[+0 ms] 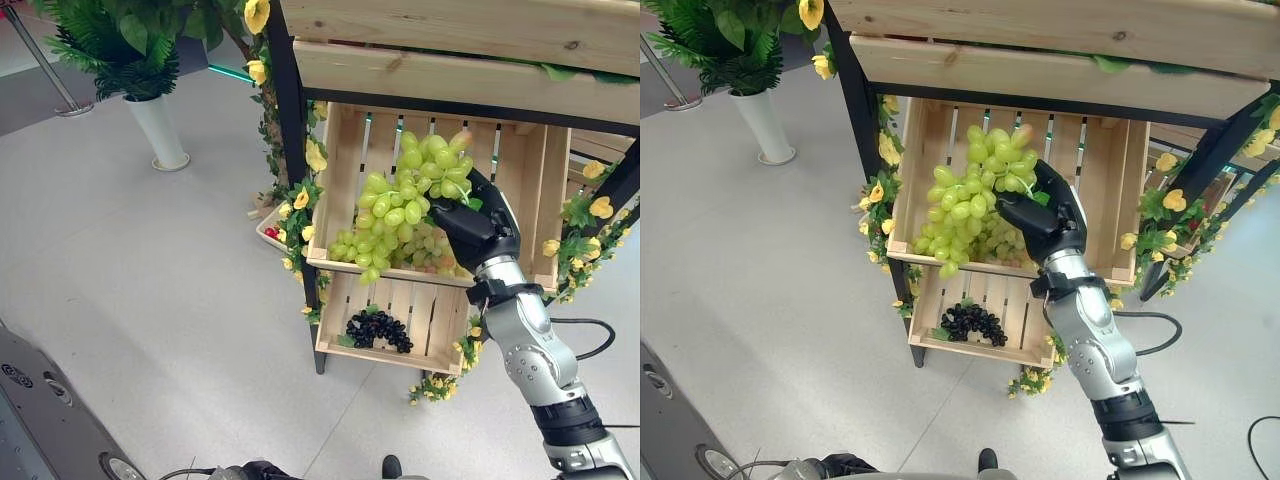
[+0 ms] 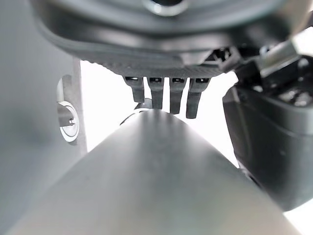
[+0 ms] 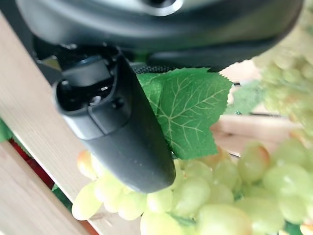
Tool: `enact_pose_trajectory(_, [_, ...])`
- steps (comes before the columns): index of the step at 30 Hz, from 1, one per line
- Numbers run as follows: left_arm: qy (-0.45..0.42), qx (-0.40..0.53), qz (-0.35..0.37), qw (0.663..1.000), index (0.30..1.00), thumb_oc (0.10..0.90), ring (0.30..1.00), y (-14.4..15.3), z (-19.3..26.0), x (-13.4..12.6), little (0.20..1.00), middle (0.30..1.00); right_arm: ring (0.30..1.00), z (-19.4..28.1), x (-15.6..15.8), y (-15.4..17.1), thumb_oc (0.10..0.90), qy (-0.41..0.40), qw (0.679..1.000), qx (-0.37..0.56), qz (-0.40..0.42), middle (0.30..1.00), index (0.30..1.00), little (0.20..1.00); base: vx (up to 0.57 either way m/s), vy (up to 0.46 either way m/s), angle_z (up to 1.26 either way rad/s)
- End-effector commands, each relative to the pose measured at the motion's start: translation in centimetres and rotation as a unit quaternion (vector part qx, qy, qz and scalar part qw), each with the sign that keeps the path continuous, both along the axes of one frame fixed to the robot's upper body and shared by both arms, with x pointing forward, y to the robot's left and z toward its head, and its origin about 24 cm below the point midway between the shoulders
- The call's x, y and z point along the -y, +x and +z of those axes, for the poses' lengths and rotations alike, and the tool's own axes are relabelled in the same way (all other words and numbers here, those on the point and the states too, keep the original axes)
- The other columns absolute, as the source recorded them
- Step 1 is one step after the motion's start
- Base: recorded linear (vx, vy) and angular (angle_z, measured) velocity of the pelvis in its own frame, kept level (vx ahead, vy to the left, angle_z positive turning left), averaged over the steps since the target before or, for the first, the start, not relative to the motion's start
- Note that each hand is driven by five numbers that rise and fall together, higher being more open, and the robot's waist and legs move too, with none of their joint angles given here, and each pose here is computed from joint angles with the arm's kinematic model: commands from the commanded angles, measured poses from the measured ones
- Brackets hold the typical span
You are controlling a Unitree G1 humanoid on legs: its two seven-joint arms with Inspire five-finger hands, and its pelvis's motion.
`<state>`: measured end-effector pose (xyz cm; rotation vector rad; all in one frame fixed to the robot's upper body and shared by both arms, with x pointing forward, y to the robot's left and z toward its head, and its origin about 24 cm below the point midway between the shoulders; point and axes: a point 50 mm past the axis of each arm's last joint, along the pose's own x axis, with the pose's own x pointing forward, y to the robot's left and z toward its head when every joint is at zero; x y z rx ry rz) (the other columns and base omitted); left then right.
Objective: Pick up the fruits from the basket on one side to the basket on the other side
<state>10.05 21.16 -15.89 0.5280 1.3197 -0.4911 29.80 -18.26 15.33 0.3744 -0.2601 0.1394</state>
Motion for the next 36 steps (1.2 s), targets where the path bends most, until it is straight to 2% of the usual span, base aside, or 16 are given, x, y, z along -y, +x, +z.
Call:
enact_pose_trajectory(1, [0.008, 0.008, -0.011, 1.000, 0.900, 0.800, 0.900, 2.6, 0.6, -0.3, 0.900, 0.900, 0.300, 8.3, 2.7, 1.4, 0.400, 0.003, 0.984, 0.152, -0.091, 0.300, 0.300, 0.300, 0.00, 0.000, 0.00])
enact_pose_trajectory(6, [0.009, 0.004, -0.017, 1.000, 0.900, 0.800, 0.900, 2.6, 0.7, -0.7, 0.900, 0.900, 0.300, 8.2, 5.0, 3.5, 0.400, -0.031, 0.980, 0.101, -0.168, 0.300, 0.300, 0.300, 0.00, 0.000, 0.00])
enact_pose_trajectory(10, [0.009, 0.004, -0.017, 1.000, 0.900, 0.800, 0.900, 2.7, 0.8, -0.9, 0.900, 0.900, 0.300, 8.2, 7.2, 4.4, 0.400, -0.004, 0.972, 0.067, -0.225, 0.300, 0.300, 0.300, 0.01, -0.001, 0.03])
enact_pose_trajectory(13, [0.009, 0.001, -0.014, 1.000, 0.900, 0.800, 0.900, 2.7, 0.9, -1.2, 0.900, 0.900, 0.300, 8.3, 9.7, 4.8, 0.400, 0.013, 0.949, 0.035, -0.315, 0.300, 0.300, 0.300, 0.01, -0.007, 0.09])
enact_pose_trajectory(17, [0.010, 0.000, -0.016, 1.000, 0.900, 0.800, 0.900, 2.7, 1.0, -1.4, 0.900, 0.900, 0.300, 8.0, 11.9, 4.8, 0.400, 0.013, 0.921, 0.003, -0.388, 0.300, 0.300, 0.300, 0.01, 0.003, 0.12])
enact_pose_trajectory(21, [0.011, 0.000, -0.019, 1.000, 0.900, 0.800, 0.900, 2.8, 1.2, -1.7, 0.900, 0.900, 0.300, 7.3, 13.5, 5.0, 0.400, -0.126, 0.886, -0.044, -0.445, 0.300, 0.300, 0.300, 0.01, -0.001, 0.04])
enact_pose_trajectory(22, [0.012, 0.000, -0.020, 1.000, 0.900, 0.800, 0.900, 2.7, 1.2, -1.8, 0.900, 0.900, 0.300, 6.9, 13.9, 5.1, 0.400, -0.189, 0.871, -0.066, -0.448, 0.300, 0.300, 0.300, 0.00, 0.000, 0.00])
enact_pose_trajectory(23, [0.013, 0.000, -0.020, 1.000, 0.900, 0.800, 0.900, 2.7, 1.2, -1.8, 0.900, 0.900, 0.300, 6.8, 14.1, 5.1, 0.400, -0.216, 0.863, -0.071, -0.452, 0.300, 0.300, 0.300, 0.00, 0.000, 0.00])
enact_pose_trajectory(24, [0.014, 0.000, -0.020, 1.000, 0.900, 0.800, 0.900, 2.7, 1.2, -1.9, 0.900, 0.900, 0.300, 6.6, 14.6, 5.1, 0.400, -0.293, 0.838, -0.090, -0.451, 0.300, 0.300, 0.300, 0.00, 0.000, 0.00])
enact_pose_trajectory(25, [0.015, 0.001, -0.021, 1.000, 0.900, 0.800, 0.900, 2.8, 1.3, -2.1, 0.900, 0.900, 0.373, 6.4, 15.0, 5.1, 0.449, -0.327, 0.828, -0.106, -0.443, 0.373, 0.373, 0.373, 0.00, 0.000, 0.00])
enact_pose_trajectory(26, [0.017, 0.003, -0.022, 1.000, 0.900, 0.800, 0.900, 2.9, 1.4, -2.2, 0.900, 0.900, 0.559, 6.0, 15.3, 5.1, 0.573, -0.359, 0.823, -0.129, -0.421, 0.559, 0.559, 0.559, 0.00, 0.000, 0.00])
enact_pose_trajectory(27, [0.017, 0.003, -0.021, 1.000, 0.900, 0.800, 0.900, 2.9, 1.4, -2.2, 0.900, 0.900, 0.900, 5.8, 15.4, 5.1, 0.800, -0.372, 0.821, -0.137, -0.412, 0.900, 0.900, 0.900, -0.01, -0.005, 0.03])
enact_pose_trajectory(31, [0.021, 0.007, -0.016, 1.000, 0.900, 0.800, 0.900, 2.9, 1.6, -2.7, 0.900, 0.900, 0.900, 5.4, 15.7, 4.9, 0.800, -0.467, 0.792, -0.161, -0.357, 0.900, 0.900, 0.900, 0.00, 0.000, 0.00])
enact_pose_trajectory(36, [0.024, 0.009, -0.014, 1.000, 0.900, 0.800, 0.900, 2.9, 1.8, -3.1, 0.900, 0.900, 0.900, 5.7, 15.9, 4.7, 0.800, -0.527, 0.770, -0.171, -0.317, 0.900, 0.900, 0.900, 0.00, 0.000, 0.00])
